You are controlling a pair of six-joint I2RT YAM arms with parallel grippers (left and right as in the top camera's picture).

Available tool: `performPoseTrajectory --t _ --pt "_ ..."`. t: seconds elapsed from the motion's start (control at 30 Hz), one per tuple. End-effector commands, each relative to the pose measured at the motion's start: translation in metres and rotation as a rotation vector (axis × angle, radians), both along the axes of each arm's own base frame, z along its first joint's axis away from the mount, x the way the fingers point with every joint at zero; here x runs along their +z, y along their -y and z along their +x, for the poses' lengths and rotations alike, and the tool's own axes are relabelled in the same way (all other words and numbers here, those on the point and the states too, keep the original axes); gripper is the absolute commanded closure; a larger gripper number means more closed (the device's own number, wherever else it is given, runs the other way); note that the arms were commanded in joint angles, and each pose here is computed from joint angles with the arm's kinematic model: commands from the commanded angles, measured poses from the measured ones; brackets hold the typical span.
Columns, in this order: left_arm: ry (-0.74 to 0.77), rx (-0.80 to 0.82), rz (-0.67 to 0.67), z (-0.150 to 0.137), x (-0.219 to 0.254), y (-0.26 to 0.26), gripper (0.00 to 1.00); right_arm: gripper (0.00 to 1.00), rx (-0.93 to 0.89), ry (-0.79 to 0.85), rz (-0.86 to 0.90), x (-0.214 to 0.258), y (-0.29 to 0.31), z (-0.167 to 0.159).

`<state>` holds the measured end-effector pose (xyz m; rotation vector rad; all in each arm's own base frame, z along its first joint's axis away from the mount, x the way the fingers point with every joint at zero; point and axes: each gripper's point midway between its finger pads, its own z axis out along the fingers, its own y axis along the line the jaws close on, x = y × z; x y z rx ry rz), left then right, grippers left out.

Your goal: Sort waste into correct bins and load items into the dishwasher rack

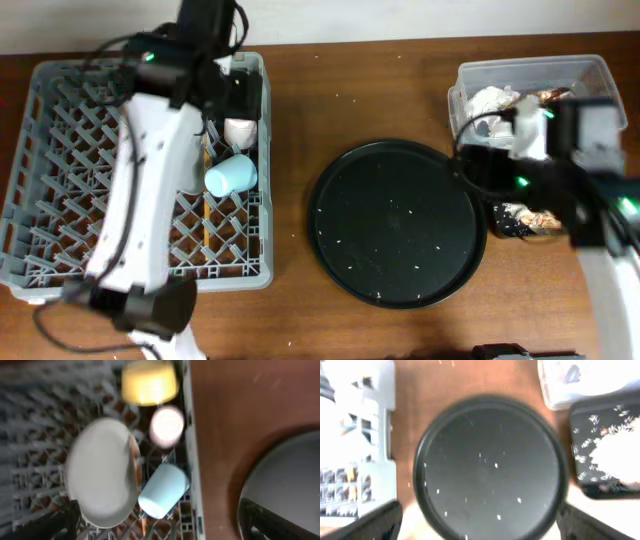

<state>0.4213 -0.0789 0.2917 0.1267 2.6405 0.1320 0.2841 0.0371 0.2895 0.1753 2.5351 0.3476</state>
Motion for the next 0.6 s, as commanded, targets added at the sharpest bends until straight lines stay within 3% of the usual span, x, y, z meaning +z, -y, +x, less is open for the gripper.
performPoseTrajectory --t 0.0,0.1,0.17,0.27,0.37,0.5,0.57 --pt "0.069 -0.005 -0.015 0.0 0.022 -0.003 0.01 0.02 -0.028 0.152 -0.08 0.056 0.014 -0.049" --pt "0.069 -0.005 -0.015 0.0 0.021 -0.003 0.01 0.02 -0.034 0.359 -0.073 0.096 0.014 -0.116" --pt "0.069 -0.005 -0.015 0.0 0.022 -0.003 0.01 0.02 -0.036 0.403 -0.081 0.101 0.015 -0.135" --pt "0.069 -0.005 -0.015 0.0 0.022 -0.003 0.01 0.02 -0.16 0.522 -0.247 0.111 0.049 -0.157" --pt "0.069 -0.005 -0.015 0.0 0.022 -0.003 0.01 0.02 -0.132 0.72 -0.275 0.082 0.046 -0.131" --pt "0.069 -0.005 -0.015 0.0 0.022 -0.003 0.01 0.02 0.021 0.925 -0.152 0.008 0.013 -0.073" --pt "0.069 -0.005 -0.015 0.0 0.021 -0.003 0.01 0.02 -0.008 0.972 -0.056 -0.037 0.01 -0.051"
